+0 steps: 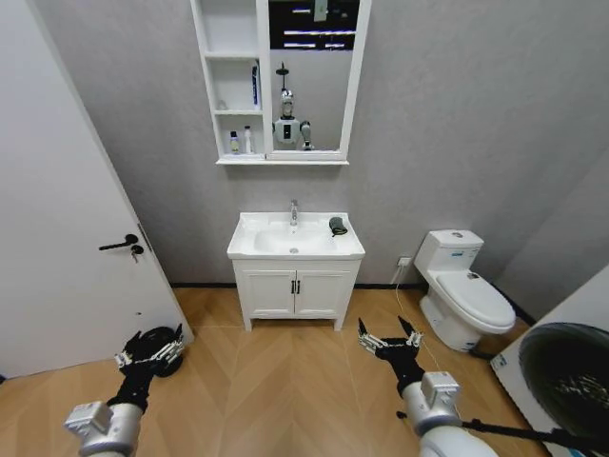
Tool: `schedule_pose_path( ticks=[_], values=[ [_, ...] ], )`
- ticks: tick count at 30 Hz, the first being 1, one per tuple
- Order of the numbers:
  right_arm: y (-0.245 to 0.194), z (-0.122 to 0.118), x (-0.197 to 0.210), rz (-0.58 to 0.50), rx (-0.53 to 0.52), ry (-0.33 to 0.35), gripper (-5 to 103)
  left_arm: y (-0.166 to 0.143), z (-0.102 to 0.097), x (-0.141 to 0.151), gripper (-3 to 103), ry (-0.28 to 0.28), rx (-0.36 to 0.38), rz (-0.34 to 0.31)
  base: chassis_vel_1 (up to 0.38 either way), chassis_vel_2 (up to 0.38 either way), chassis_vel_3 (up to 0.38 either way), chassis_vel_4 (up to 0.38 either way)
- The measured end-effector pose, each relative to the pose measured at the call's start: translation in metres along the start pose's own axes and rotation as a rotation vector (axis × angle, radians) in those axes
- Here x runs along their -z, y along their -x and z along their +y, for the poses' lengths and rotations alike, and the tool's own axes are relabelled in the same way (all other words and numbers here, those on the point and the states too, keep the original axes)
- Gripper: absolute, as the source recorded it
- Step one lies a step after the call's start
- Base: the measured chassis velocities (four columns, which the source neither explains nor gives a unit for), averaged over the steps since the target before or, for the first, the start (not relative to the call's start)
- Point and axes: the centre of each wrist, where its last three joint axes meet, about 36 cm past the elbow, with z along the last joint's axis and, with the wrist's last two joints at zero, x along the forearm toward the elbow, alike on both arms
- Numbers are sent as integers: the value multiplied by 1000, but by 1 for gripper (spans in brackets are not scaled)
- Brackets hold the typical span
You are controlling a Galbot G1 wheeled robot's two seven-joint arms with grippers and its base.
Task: Move facial cleanser and shampoo from washbasin to cabinet, then wipe washbasin with towel.
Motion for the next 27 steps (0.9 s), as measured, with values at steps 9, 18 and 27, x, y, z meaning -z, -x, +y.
schedule_pose_path(
  ticks=[9, 18, 27],
  values=[
    [2, -1, 1, -7, 17, 12, 100, 0, 0, 0, 100, 0, 0, 0, 0, 0, 0, 0],
    [1, -3, 2, 7, 10, -9, 100, 0, 0, 0, 100, 0, 0, 0, 0, 0, 0, 0],
    [1, -3, 2, 8, 8, -10, 100, 0, 0, 0, 100, 0, 0, 0, 0, 0, 0, 0]
  ],
)
